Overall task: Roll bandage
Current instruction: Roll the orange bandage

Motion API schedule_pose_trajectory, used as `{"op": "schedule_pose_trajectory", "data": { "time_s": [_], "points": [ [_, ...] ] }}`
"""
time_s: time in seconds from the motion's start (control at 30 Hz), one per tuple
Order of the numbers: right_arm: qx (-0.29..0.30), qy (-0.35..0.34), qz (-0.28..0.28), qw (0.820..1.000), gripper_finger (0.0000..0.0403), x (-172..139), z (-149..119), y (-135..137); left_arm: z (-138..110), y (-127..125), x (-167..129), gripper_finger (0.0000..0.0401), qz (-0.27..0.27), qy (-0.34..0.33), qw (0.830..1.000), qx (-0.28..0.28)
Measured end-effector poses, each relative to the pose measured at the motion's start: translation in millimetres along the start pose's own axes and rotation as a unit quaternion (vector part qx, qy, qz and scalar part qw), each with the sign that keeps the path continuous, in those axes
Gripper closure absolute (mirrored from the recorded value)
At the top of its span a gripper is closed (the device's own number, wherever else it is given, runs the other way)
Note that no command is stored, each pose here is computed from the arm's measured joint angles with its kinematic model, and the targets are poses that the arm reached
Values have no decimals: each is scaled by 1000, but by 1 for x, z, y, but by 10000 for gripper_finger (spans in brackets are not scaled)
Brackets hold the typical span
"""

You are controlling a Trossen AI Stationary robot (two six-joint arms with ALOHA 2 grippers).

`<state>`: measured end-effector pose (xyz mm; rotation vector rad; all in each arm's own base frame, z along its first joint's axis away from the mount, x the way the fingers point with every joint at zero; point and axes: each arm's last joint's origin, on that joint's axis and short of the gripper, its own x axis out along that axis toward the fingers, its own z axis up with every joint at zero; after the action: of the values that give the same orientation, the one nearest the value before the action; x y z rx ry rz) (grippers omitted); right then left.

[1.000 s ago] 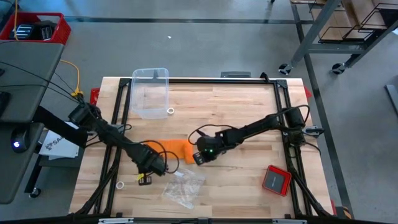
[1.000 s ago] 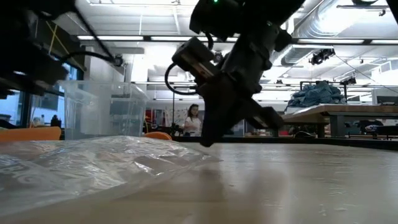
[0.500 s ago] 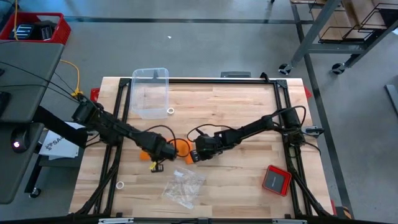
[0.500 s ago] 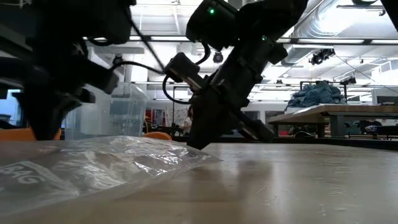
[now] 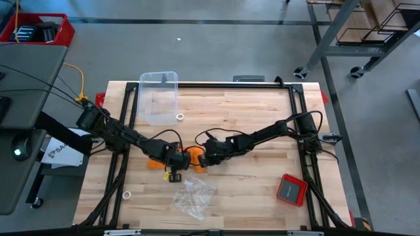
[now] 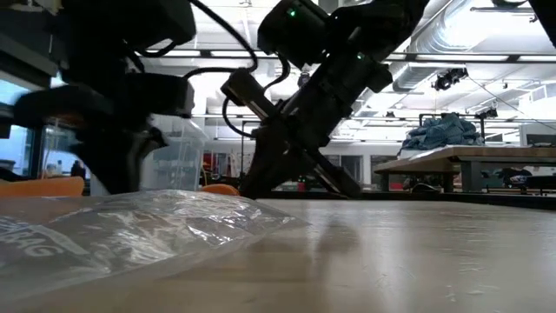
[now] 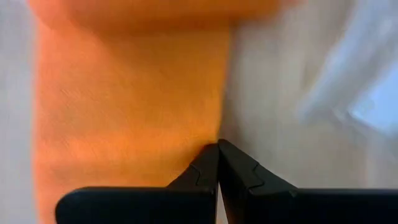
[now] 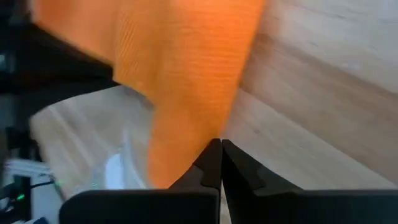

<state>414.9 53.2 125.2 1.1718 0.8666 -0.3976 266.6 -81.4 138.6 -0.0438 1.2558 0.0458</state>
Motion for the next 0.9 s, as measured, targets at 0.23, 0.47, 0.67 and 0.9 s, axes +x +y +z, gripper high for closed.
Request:
{"op": "schedule_pose_trajectory", "data": {
  "time_s": [0.23,0.47,0.67,0.9],
  "points": [
    [2,-2,2,1000,403,0,4,-1,5,1,5,401,-18,-10,1000,6],
    [1,4,-4,1000,403,0,4,-2,-5,6,-9,401,5,50,998,-27],
    [6,19,-14,1000,403,0,2,-5,-12,8,-17,401,10,79,996,-31],
    [5,25,-18,1000,403,0,-1,-5,12,5,-6,401,-22,-28,999,7]
  ]
}}
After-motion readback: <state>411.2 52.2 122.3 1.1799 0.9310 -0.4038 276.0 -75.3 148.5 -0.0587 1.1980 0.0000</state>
